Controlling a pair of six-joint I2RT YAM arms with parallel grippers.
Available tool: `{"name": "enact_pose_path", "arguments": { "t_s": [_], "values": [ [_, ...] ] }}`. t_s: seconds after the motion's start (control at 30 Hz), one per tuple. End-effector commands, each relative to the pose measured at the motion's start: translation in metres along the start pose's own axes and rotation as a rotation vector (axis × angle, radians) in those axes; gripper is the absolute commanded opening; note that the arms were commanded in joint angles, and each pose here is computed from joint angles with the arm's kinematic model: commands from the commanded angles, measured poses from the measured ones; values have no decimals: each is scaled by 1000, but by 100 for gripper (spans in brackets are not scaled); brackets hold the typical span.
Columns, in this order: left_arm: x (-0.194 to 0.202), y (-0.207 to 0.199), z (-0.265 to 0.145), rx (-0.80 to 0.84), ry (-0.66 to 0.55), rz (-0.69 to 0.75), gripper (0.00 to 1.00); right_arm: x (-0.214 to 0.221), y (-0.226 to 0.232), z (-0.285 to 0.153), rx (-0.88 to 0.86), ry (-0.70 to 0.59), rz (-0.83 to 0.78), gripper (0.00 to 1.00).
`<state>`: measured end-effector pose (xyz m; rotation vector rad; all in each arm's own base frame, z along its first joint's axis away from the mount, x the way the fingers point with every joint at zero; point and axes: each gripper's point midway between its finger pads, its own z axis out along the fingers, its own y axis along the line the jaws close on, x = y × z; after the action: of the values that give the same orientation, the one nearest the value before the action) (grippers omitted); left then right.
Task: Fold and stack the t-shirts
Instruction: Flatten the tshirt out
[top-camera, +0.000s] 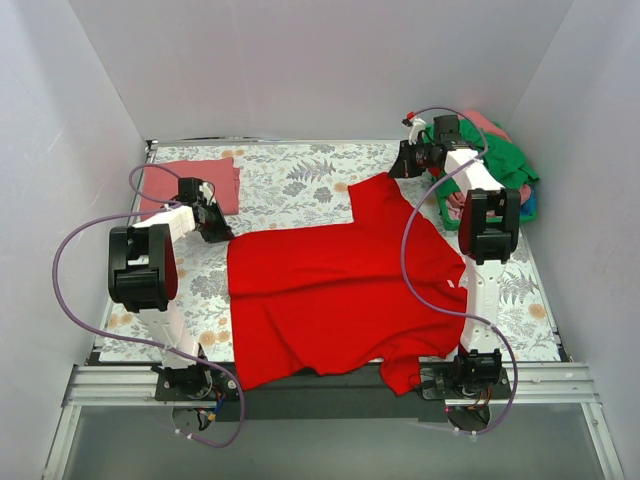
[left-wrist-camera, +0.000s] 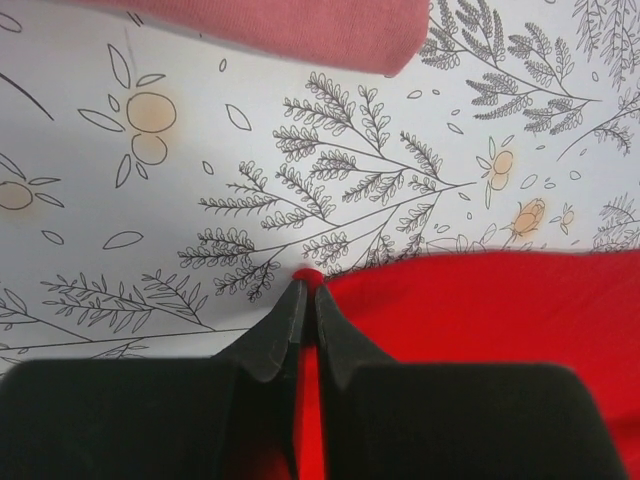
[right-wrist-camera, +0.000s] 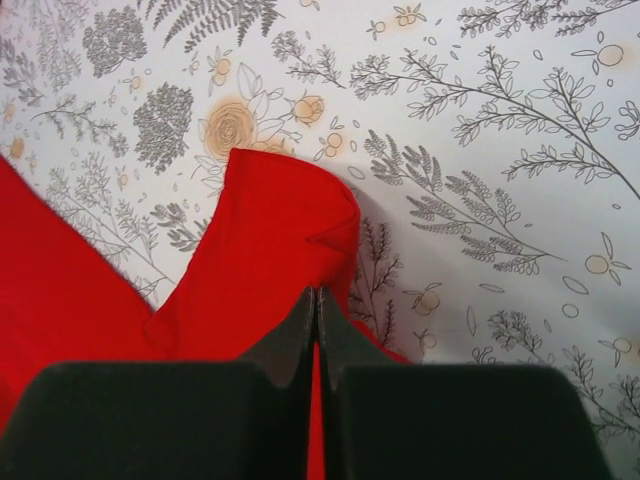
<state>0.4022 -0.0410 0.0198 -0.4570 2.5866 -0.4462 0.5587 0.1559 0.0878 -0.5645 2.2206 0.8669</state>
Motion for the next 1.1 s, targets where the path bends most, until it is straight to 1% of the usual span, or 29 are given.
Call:
{"name": "enact_pose_path", "arguments": {
  "t_s": [0.0,0.03,0.07,0.1,0.17,0.2,0.23,0.3,0.33,0.37,0.4,0.43,0.47,0.53,0.57,0.6,0.63,0.67,0.73,0.8,0.83,0.9,0.93,1.0,1.03,1.07],
  "values": [
    [3,-6,-13,17,6,5,0,-33,35,-28,-25,-60,-115,1],
    [-3,-10,-20,23,-17,8,0,-23,38,-28,-28,-37,-118,1],
    [-10,-15,-27,33,-43,11,0,-29,47,-38,-25,-47,-147,1],
    [-22,-24,-43,52,-96,24,0,-27,51,-41,-19,-38,-156,1],
    [-35,-30,-60,57,-160,29,0,-23,66,-53,-8,-20,-213,1],
    [-45,-39,-80,75,-220,43,0,-22,71,-57,-1,-12,-233,1],
    [-50,-43,-90,85,-253,45,0,-21,79,-60,1,-6,-262,1],
    [-60,-55,-119,122,-336,59,0,-24,92,-79,34,1,-336,1],
    [-65,-61,-131,141,-377,64,0,-33,104,-93,45,-18,-377,1],
    [-68,-67,-140,163,-403,62,0,-35,106,-102,72,-13,-414,1],
    [-74,-78,-163,201,-467,79,0,-40,111,-110,86,-19,-441,1],
    [-77,-83,-173,221,-496,74,0,-53,120,-128,112,-50,-485,1],
    [-81,-88,-184,241,-526,74,0,-63,122,-142,154,-55,-545,1],
    [-93,-107,-224,308,-642,94,0,-83,137,-171,207,-96,-642,1],
    [-96,-113,-239,337,-677,77,0,-98,140,-189,262,-118,-712,1],
    [-101,-121,-254,370,-719,83,0,-106,145,-202,289,-130,-750,1],
    [-106,-132,-281,408,-777,90,0,-117,157,-223,324,-166,-793,1],
    [-109,-138,-296,437,-805,78,0,-126,164,-237,359,-187,-823,1],
    [-115,-154,-335,498,-878,93,0,-151,195,-280,413,-283,-903,1],
    [-114,-167,-370,557,-935,99,0,-165,220,-310,439,-361,-943,1],
    [-113,-175,-393,595,-970,113,0,-178,246,-341,463,-444,-970,1],
    [-106,-187,-428,664,-1022,121,0,-189,272,-374,498,-533,-992,1],
    [-104,-194,-450,699,-1056,135,0,-198,296,-404,522,-616,-1008,1],
    [-96,-201,-484,741,-1113,154,0,-203,318,-433,550,-697,-1021,1],
    [-94,-203,-497,756,-1137,157,0,-203,337,-456,568,-759,-1039,1],
    [-91,-208,-520,777,-1180,168,0,-207,347,-470,586,-812,-1039,1]
  ]
}}
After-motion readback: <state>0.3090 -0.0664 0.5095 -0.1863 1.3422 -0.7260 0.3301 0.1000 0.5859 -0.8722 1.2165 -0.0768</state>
